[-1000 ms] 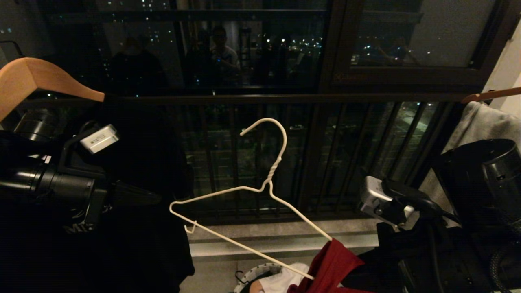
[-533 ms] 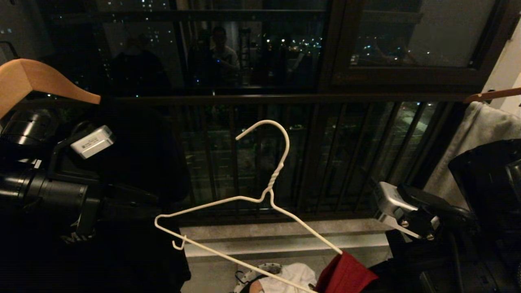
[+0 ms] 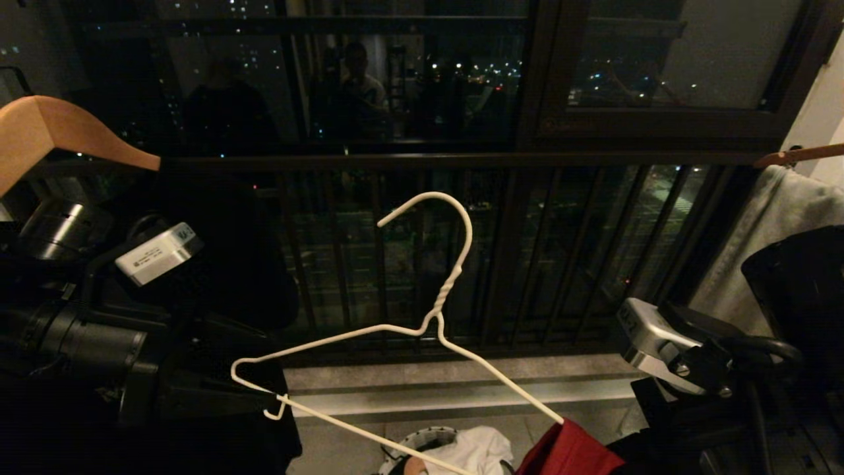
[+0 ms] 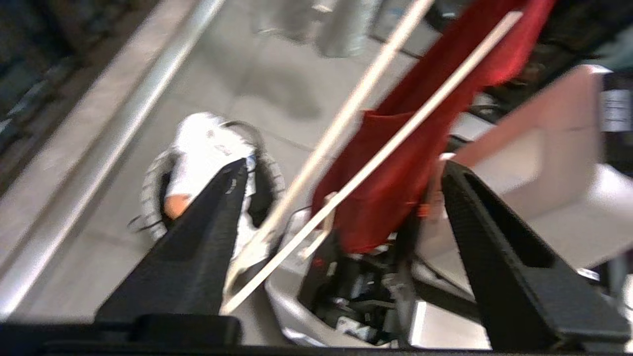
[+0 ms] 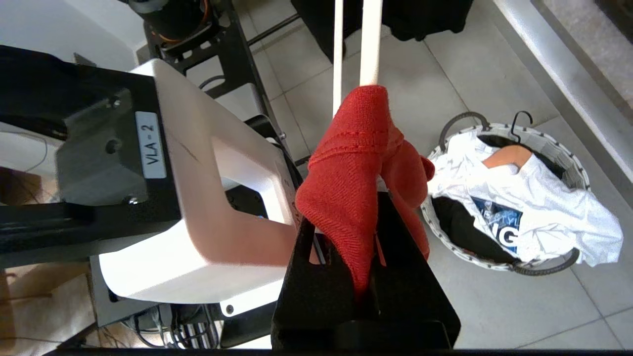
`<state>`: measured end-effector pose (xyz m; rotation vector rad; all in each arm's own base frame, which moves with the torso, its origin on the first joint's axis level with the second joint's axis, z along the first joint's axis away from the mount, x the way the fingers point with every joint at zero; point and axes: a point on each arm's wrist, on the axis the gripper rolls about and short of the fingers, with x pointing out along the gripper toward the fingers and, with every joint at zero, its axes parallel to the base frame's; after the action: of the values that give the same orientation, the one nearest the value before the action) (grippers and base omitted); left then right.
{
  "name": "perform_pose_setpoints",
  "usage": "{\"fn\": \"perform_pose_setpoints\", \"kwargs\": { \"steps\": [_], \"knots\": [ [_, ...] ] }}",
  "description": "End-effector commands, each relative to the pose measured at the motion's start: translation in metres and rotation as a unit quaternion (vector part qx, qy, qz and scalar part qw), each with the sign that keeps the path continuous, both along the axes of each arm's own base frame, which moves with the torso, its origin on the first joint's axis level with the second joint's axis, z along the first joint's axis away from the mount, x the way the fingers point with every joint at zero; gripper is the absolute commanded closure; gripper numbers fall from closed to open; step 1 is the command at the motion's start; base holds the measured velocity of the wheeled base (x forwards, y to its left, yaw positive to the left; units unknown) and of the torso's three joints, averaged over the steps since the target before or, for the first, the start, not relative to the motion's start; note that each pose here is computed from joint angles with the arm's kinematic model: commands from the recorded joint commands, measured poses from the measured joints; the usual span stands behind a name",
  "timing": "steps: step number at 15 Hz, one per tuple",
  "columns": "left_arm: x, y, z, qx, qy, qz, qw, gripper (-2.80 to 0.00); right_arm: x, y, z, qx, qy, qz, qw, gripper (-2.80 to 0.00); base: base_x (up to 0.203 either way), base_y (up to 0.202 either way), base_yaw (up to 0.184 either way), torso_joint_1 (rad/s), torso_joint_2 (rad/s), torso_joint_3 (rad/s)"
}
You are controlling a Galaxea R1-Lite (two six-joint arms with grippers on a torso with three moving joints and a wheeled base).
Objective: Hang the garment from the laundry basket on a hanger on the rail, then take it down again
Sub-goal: Take the clothes off the clothes rack
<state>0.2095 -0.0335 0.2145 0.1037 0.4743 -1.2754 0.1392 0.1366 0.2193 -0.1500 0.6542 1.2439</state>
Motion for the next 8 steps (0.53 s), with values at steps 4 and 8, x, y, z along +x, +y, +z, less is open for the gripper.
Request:
{"fn": "perform_pose_setpoints", "kwargs": {
  "steps": [4,8],
  "knots": [
    [-0.0056,-0.0039,-0.0029,-0.052,0.014,-0.043,0.9976,-2.80,-0.0061,-0.0043,0.0058,0.017,-0.003,0.015,1.000,0.00,0.000,0.000,0.000,0.000,0.00,0.000],
    [-0.0085,-0.0088,-0.0052,-0.071,0.022,-0.066,0.9950,-2.80,-0.0074,-0.0044,0.0062,0.024,0.002,0.026,0.999,0.00,0.000,0.000,0.000,0.000,0.00,0.000]
  ]
}}
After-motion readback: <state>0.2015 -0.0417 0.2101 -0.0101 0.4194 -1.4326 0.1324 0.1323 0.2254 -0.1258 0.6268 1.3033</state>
